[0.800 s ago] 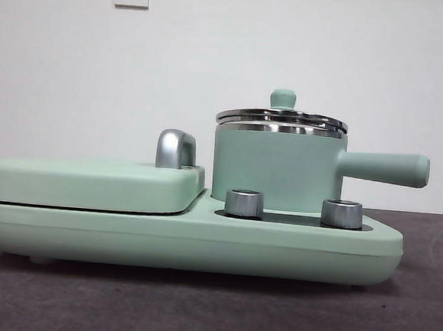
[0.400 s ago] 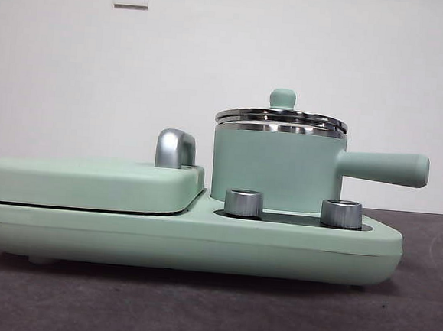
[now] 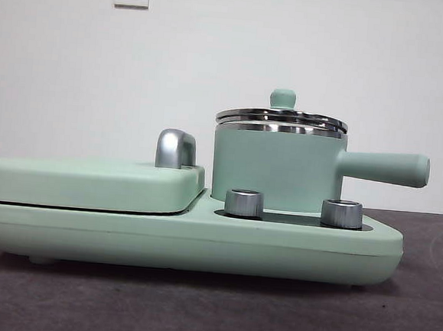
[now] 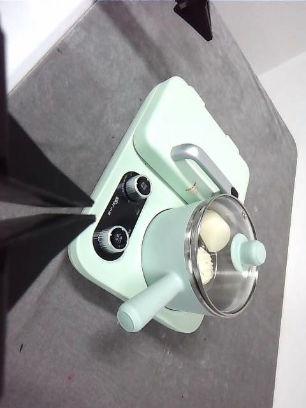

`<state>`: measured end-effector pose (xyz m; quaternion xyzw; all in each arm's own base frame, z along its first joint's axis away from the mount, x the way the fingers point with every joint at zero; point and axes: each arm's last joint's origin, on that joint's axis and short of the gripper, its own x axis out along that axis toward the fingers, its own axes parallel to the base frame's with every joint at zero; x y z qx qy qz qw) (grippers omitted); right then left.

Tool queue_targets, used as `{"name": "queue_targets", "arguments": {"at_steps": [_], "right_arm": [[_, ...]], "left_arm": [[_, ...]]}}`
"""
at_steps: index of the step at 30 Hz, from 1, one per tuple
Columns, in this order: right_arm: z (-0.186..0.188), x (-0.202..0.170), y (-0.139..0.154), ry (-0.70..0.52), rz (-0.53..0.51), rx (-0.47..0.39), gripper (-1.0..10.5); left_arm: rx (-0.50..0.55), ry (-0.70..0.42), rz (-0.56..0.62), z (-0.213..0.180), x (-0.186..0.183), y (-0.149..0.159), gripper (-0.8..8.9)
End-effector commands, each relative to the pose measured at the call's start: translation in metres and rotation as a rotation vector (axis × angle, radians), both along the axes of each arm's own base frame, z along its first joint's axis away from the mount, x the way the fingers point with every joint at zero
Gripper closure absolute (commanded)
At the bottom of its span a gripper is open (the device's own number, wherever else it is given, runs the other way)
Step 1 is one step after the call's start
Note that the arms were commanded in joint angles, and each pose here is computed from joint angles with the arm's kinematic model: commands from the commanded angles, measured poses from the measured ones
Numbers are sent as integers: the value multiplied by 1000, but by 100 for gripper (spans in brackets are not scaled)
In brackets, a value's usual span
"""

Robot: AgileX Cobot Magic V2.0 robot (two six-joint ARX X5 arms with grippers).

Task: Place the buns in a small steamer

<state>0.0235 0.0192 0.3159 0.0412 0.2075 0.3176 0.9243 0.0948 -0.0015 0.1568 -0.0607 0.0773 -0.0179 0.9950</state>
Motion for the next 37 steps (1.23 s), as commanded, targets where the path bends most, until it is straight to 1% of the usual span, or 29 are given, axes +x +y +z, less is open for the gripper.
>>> {"name": "queue_targets", "arguments": {"at_steps": [1, 14, 17, 18, 21, 23, 25, 27, 29, 33, 35, 37], "right_arm": [[3, -1, 0, -17, 5, 11, 931], [3, 0, 0, -21, 4, 13, 931], [-3, 4, 1, -41, -34, 31, 931], [-7, 9, 2, -66, -56, 46, 931], [-26, 30, 4, -218, -183, 106, 931], [-49, 45, 2, -337, -284, 139, 931], [-72, 56, -3, -400, -364, 145, 931], [-92, 62, -7, -409, -427, 133, 931], [-113, 66, -12, -374, -484, 111, 931], [-140, 69, -16, -285, -530, 71, 931], [-148, 69, -17, -257, -552, 23, 931], [-151, 69, -17, -242, -566, -7, 931]], "left_arm": [[-2, 24, 5, -7, 1, 0, 793], [-3, 24, 5, -7, 1, 0, 793], [-3, 24, 5, -7, 1, 0, 793], [-2, 25, 5, -7, 1, 0, 793], [-3, 25, 5, -7, 1, 0, 793], [-3, 25, 5, -7, 1, 0, 793], [-2, 25, 5, -7, 1, 0, 793], [-2, 25, 5, -7, 1, 0, 793], [-2, 25, 5, -7, 1, 0, 793], [-2, 25, 5, -7, 1, 0, 793], [-2, 25, 5, -7, 1, 0, 793], [-2, 25, 5, -7, 1, 0, 793]]}}
